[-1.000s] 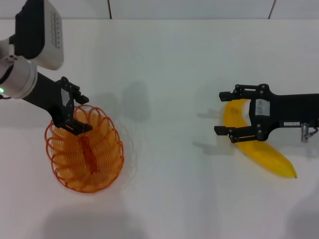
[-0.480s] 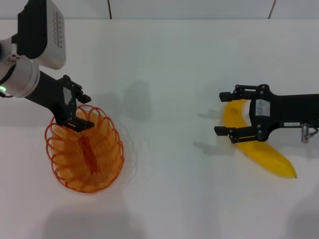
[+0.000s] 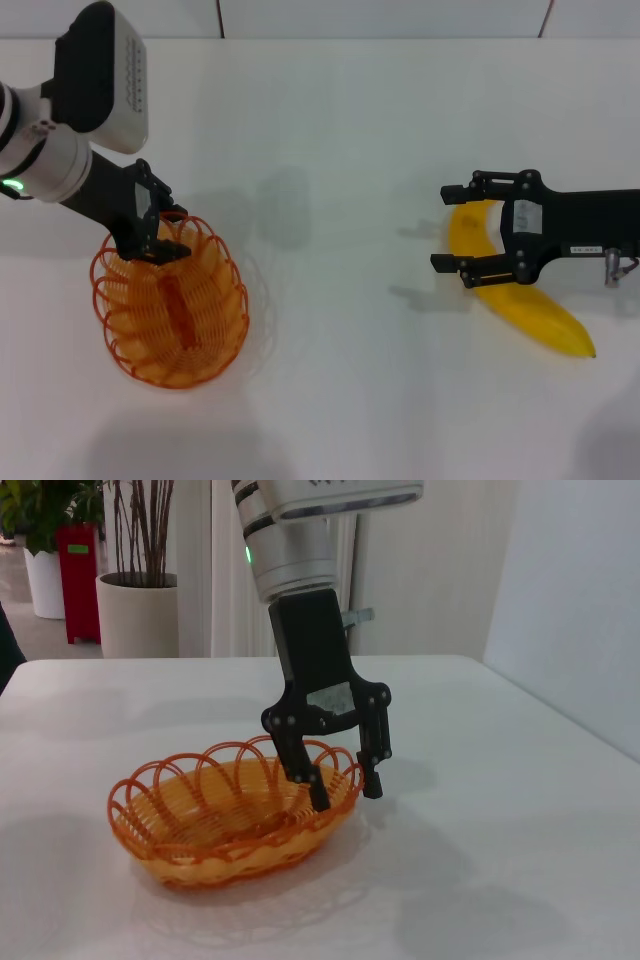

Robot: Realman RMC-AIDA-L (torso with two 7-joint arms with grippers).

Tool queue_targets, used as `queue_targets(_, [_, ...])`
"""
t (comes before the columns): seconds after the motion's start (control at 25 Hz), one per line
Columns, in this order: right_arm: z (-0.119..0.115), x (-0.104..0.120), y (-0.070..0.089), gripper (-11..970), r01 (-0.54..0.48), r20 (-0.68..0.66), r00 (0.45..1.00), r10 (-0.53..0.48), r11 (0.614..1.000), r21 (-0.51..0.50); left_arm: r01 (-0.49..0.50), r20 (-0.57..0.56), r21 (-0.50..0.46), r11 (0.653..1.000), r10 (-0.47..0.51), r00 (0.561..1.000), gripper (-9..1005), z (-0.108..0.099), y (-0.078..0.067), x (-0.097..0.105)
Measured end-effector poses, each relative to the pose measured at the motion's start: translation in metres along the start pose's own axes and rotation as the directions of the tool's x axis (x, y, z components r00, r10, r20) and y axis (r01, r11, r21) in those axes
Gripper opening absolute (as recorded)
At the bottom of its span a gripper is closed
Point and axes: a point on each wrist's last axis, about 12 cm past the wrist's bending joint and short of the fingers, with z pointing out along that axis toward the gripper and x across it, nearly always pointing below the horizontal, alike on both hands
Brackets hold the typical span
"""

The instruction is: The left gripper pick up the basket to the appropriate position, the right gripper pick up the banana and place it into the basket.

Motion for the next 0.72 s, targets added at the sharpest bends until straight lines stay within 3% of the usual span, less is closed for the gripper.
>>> queue_targets(0.04, [-0.0002, 0.0003, 0.0002, 834, -0.001, 0.0, 1.0, 0.001, 1.0, 0.0, 0.003, 0.001, -0.002, 1.0, -0.003, 1.0, 680, -0.0002, 0.0002, -0.0006])
queue_targets(0.12, [-0.0007, 0.001, 0.0009, 834, -0.003, -0.001, 1.0, 0.003, 1.0, 0.001, 0.013, 0.007, -0.004, 1.0, -0.013, 1.0, 486, -0.0007, 0.0009, -0.0021])
queue_targets(0.36, [-0.0011, 0.0017, 0.0015, 834, -0.005, -0.001, 1.0, 0.005, 1.0, 0.001, 0.031, 0.004, -0.008, 0.999, -0.031, 1.0, 254, -0.0025, 0.0026, -0.0029])
queue_targets(0.72, [-0.0025, 0.0021, 0.0016, 834, -0.013, -0.003, 1.0, 0.013, 1.0, 0.004, 0.042, -0.024, -0.012, 0.999, -0.042, 0.999, 124, -0.0086, 0.0042, -0.0018])
